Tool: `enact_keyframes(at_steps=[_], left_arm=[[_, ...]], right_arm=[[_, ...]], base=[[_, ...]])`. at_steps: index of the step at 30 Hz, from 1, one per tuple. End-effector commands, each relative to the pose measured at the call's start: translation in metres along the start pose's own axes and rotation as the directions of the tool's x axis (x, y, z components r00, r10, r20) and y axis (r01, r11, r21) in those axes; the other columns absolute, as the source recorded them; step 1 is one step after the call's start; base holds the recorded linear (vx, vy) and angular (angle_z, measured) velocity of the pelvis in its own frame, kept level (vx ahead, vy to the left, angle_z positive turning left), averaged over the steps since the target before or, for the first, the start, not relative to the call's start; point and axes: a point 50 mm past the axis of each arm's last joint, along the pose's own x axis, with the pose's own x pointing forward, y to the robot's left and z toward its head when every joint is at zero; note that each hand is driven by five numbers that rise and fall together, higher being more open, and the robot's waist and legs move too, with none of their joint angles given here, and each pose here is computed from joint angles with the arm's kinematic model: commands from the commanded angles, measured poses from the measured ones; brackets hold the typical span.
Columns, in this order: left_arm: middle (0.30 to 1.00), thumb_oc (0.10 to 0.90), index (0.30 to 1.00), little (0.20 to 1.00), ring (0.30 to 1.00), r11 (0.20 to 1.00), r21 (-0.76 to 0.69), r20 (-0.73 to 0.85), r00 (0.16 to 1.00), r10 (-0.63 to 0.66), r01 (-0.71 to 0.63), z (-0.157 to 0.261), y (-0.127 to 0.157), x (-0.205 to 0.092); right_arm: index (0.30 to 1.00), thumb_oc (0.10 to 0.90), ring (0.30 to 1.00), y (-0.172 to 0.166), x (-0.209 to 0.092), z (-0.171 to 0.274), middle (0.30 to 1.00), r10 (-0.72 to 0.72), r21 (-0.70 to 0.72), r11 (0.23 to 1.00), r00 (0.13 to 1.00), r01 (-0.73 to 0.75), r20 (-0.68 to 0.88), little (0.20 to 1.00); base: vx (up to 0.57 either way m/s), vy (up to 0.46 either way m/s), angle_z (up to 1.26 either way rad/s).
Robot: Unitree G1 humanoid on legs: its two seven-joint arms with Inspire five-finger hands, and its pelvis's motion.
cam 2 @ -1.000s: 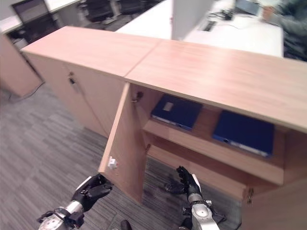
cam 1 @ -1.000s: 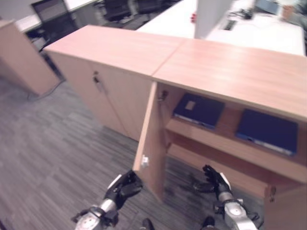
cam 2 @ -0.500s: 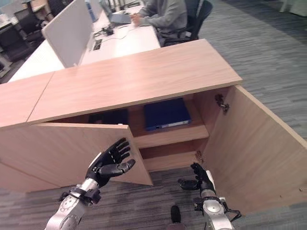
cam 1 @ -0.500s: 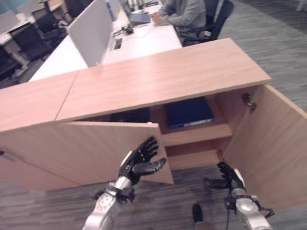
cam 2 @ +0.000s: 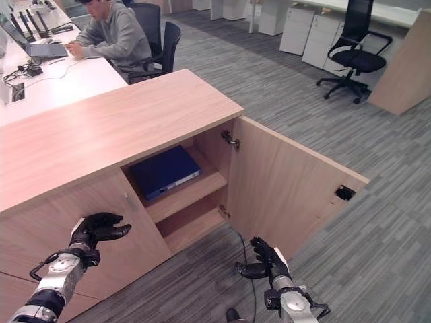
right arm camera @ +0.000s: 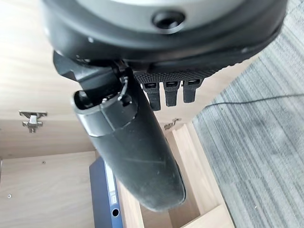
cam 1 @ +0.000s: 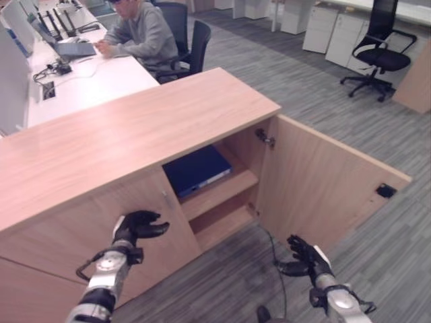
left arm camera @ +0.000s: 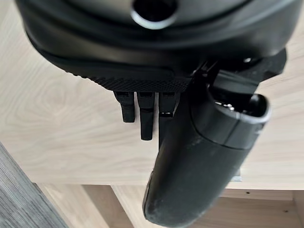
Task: Put the empty folder in the office cabinet
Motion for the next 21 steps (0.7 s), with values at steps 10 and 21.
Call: enact_keyframes(at_steps=[10, 21], left_arm=[[0.9, 0.8, 0.9, 0.9, 0.9, 0.974, -0.216, 0.463, 0.886, 0.034, 0.075, 0.085, -0.026, -0.014], [0.9, 0.8, 0.9, 0.9, 0.9, 0.835, -0.26, 0.273, 0.867, -0.418, 0.484, -0.005, -0.105, -0.073]], right_arm=[[0.9, 0.8, 0.9, 0.002, 0.011, 0.029, 0.9, -0.023, 0.035, 0.999, 0.99, 0.018, 0.139, 0.9], [0.9, 0.8, 0.9, -0.007, 0.012, 0.017, 0.9, -0.07, 0.014, 0.998, 0.995, 0.069, 0.072, 0.9]], base=[[-0.06, 0.022, 0.03], [0.04, -0.239, -0.33]])
